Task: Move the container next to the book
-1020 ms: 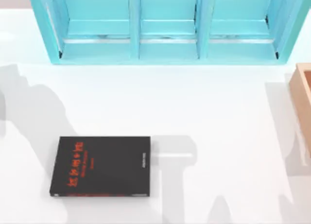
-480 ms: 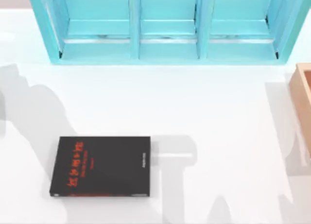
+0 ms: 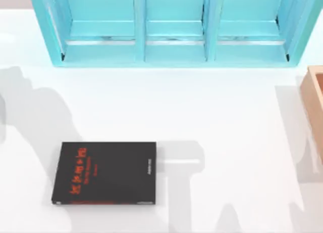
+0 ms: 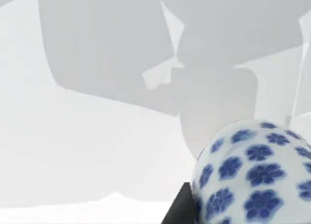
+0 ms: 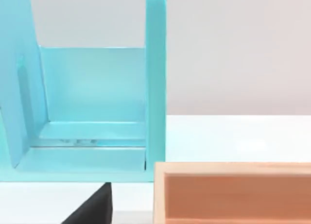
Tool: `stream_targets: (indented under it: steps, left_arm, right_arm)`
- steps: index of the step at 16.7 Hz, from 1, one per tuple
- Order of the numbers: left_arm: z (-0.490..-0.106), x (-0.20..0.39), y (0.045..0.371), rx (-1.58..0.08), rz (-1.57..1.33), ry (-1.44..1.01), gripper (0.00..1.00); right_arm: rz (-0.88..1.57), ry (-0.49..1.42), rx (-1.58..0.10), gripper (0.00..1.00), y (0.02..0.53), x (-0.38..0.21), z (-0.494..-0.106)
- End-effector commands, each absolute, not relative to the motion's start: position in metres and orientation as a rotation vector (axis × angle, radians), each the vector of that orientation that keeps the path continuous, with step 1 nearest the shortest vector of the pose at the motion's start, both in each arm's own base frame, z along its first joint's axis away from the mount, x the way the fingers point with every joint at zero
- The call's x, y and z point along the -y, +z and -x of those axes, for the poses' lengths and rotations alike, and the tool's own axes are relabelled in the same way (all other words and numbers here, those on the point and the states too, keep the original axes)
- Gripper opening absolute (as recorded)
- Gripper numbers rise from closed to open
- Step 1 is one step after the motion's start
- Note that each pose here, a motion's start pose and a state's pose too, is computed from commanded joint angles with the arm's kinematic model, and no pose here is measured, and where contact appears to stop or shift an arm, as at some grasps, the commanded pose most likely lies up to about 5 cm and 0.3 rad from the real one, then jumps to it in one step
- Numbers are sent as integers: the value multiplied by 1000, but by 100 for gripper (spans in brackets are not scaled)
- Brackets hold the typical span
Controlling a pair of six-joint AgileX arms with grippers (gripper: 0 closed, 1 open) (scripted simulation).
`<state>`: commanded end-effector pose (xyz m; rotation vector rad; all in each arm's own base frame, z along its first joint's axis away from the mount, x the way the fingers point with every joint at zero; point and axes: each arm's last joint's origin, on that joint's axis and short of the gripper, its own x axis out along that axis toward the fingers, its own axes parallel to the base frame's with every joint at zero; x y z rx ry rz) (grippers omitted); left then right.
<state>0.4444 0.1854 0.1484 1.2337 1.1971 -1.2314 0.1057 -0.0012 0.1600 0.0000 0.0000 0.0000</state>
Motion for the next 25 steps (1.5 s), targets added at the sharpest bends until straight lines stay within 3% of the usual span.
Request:
stream_targets:
  steps: [5,15,25]
  left_arm:
    - [-443,-186,187,-1198,-1228,-1229,0]
    - [-439,-165,185,-1272,-1112,-1179,0]
    - [-393,-58,226,-1488,-624,-631,0]
  right_arm:
    - [0,0,0,100,160,1,-106]
    - [0,0,0,100,160,1,-106]
    - [0,0,0,100,160,1,-106]
